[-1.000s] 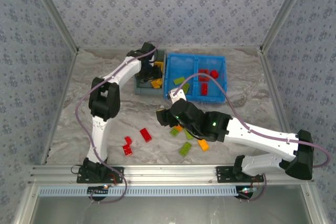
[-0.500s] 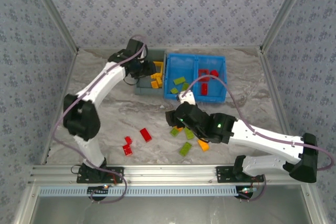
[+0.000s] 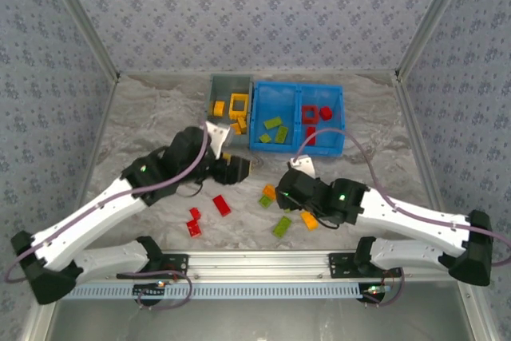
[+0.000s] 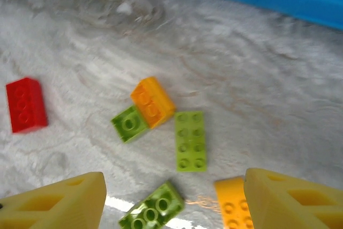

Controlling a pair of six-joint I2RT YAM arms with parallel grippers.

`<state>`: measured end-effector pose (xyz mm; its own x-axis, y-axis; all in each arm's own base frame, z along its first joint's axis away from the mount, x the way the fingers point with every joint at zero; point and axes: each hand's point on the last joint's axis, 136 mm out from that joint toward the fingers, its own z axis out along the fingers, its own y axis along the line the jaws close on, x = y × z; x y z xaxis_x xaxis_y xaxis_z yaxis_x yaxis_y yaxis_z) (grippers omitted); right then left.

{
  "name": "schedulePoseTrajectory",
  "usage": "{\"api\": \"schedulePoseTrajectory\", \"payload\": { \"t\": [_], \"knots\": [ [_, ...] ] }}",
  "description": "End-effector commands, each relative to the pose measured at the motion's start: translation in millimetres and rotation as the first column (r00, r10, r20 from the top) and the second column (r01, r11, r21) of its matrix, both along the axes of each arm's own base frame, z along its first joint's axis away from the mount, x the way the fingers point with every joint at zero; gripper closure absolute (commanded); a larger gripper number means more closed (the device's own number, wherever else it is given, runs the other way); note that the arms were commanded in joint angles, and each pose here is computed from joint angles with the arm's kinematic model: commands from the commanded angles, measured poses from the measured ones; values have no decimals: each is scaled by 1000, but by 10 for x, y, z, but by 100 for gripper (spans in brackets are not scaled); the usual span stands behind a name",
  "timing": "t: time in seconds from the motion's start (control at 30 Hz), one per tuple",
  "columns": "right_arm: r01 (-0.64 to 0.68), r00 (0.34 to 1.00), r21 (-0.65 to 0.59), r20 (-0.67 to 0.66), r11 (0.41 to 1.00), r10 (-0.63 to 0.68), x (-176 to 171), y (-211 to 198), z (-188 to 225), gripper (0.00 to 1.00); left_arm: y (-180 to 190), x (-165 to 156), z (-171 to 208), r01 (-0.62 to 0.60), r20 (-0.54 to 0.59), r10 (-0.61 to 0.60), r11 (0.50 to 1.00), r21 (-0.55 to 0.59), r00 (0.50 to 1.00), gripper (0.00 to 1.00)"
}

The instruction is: Sort the legos into containers by color

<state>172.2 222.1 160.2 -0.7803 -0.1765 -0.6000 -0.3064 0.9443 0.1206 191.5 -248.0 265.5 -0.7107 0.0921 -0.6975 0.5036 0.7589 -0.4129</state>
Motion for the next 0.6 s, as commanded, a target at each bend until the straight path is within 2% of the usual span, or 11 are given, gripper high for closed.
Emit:
{"api": "schedulePoseTrajectory", "payload": {
  "t": [0.0,0.07,0.17,0.27,0.37,0.57],
  "knots": [
    [-191,981,56,-37,980,193,-144,616,-84,28,541,-62,-25,-205,24,205,979,13,978,30],
    [-293,954,55,-41,954,296,-211,1014,-179,26,963,-125,-52,-344,39,344,939,-4,938,29],
    [-384,920,26,-74,923,385,-236,1429,-365,24,1391,-279,-65,-439,49,444,895,-79,895,28],
    [-414,905,-7,-114,910,410,-180,1709,-536,22,1663,-452,-118,-478,17,486,866,-149,874,25],
    [-422,896,-37,-168,906,411,-123,1877,-736,21,1855,-613,-198,-499,-29,501,851,-164,865,25],
    [-405,892,-91,-257,910,371,-21,1962,-1147,26,1966,-741,-234,-499,-64,496,848,-179,866,24]
  ]
}}
